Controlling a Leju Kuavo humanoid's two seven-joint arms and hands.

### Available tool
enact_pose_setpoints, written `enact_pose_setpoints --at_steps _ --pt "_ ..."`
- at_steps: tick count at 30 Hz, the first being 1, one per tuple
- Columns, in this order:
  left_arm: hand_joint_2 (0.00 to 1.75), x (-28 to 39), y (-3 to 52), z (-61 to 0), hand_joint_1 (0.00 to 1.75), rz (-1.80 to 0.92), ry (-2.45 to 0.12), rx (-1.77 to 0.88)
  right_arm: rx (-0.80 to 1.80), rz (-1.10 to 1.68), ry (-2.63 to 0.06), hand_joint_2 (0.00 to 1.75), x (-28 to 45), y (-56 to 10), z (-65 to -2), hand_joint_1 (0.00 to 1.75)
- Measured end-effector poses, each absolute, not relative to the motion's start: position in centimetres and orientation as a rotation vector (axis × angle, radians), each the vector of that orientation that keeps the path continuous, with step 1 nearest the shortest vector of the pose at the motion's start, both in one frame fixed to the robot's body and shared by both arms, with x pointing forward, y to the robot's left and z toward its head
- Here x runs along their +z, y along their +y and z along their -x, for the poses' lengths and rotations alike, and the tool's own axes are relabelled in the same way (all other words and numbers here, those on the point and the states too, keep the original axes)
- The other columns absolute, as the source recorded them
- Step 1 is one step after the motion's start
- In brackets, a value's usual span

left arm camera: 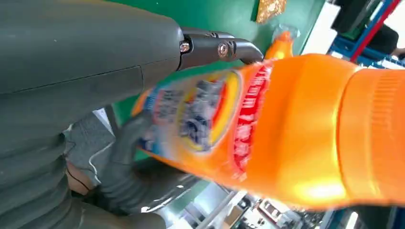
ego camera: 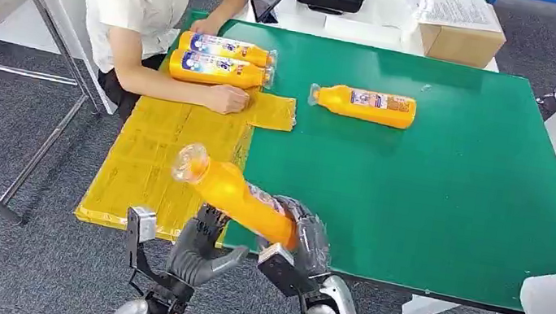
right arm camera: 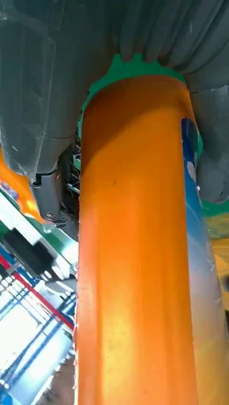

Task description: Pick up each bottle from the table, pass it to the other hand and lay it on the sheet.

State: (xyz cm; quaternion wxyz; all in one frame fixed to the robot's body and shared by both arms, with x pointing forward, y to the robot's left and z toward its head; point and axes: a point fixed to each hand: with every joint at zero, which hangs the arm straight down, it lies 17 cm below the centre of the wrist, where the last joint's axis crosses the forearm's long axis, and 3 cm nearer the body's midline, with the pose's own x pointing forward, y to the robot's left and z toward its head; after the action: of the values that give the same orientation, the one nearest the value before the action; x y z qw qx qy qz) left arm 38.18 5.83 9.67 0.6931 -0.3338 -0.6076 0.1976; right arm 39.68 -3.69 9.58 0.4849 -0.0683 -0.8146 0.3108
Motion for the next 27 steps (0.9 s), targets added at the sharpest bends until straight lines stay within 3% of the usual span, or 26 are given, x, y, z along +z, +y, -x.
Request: enact_pose_setpoints --at_steps 4,11,27 --pt "1.75 9.4 5.9 -38.7 0.0 0.745 -1.341 0.46 0.782 0.147 -1.982 1.75 9.3 -2.6 -39.3 1.45" --pt "1.75 10.3 5.7 -39.5 0.0 0.782 -1.34 0.502 0.802 0.108 -1.991 1.75 9.3 -1.0 -38.7 1.36" --pt "1.75 11.7 6.5 -40.5 0.0 0.824 -1.35 0.591 0.85 0.034 -2.012 1.75 9.5 1.5 -37.9 1.38"
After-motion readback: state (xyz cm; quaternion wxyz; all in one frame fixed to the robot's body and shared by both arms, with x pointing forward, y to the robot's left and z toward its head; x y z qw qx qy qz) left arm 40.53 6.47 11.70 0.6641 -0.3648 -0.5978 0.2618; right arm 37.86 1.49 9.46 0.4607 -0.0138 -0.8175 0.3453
